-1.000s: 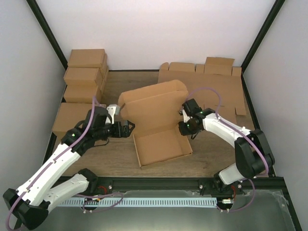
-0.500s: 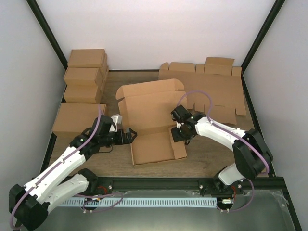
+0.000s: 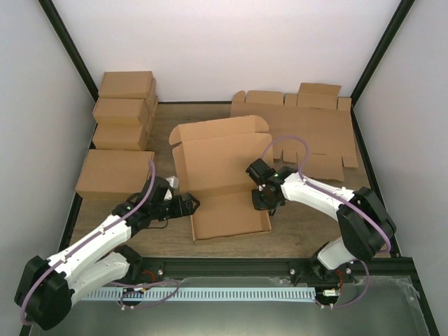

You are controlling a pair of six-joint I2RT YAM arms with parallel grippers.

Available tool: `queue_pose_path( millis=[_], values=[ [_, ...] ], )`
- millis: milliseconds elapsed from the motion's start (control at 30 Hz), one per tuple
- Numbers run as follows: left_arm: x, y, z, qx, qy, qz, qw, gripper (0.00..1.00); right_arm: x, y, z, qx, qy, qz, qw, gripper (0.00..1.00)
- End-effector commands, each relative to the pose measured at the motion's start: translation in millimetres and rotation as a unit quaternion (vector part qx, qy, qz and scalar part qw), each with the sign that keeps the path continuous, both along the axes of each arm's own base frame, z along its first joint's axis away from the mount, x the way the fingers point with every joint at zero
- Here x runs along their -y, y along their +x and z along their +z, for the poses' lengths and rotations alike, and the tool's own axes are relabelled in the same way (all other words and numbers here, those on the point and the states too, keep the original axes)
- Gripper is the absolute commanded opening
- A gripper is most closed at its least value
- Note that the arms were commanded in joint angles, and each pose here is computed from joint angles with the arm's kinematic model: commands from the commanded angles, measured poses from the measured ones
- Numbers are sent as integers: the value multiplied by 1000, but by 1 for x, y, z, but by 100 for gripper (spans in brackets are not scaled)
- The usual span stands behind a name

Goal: Fold the paper box

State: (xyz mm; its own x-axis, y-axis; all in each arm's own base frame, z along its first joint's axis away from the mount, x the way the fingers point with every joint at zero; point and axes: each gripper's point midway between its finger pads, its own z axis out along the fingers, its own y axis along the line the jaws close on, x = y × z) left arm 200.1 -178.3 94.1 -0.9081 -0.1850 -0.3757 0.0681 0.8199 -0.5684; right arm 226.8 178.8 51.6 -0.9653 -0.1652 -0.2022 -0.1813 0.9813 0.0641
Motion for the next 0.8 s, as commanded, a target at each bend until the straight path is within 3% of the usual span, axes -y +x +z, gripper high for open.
queue_pose_path(
  millis=[0,67,200,267,367,467,700,767],
  values=[
    [6,7,-2,13,-18,9,1000,96,12,3,0,33,-53,-41,997,5],
    [6,7,-6,10,-20,11,1000,96,13,4,2,52,-71,-56,995,1],
    [7,6,-13,9,-22,13,1000,94,8,6,4,75,-79,-58,992,2],
    [7,6,-16,9,-20,13,1000,92,6,4,0,70,-74,-55,993,8],
    [5,6,-21,7,-13,14,1000,88,4,0,-3,64,-67,-55,994,29],
    [6,7,-23,7,-13,17,1000,86,1,-4,-5,55,-54,-52,996,39],
    [8,6,-28,3,-13,16,1000,80,1,-13,-24,24,-60,-41,997,35],
    [10,6,-28,0,-14,13,1000,79,2,-12,-27,26,-65,-45,997,24]
  ],
)
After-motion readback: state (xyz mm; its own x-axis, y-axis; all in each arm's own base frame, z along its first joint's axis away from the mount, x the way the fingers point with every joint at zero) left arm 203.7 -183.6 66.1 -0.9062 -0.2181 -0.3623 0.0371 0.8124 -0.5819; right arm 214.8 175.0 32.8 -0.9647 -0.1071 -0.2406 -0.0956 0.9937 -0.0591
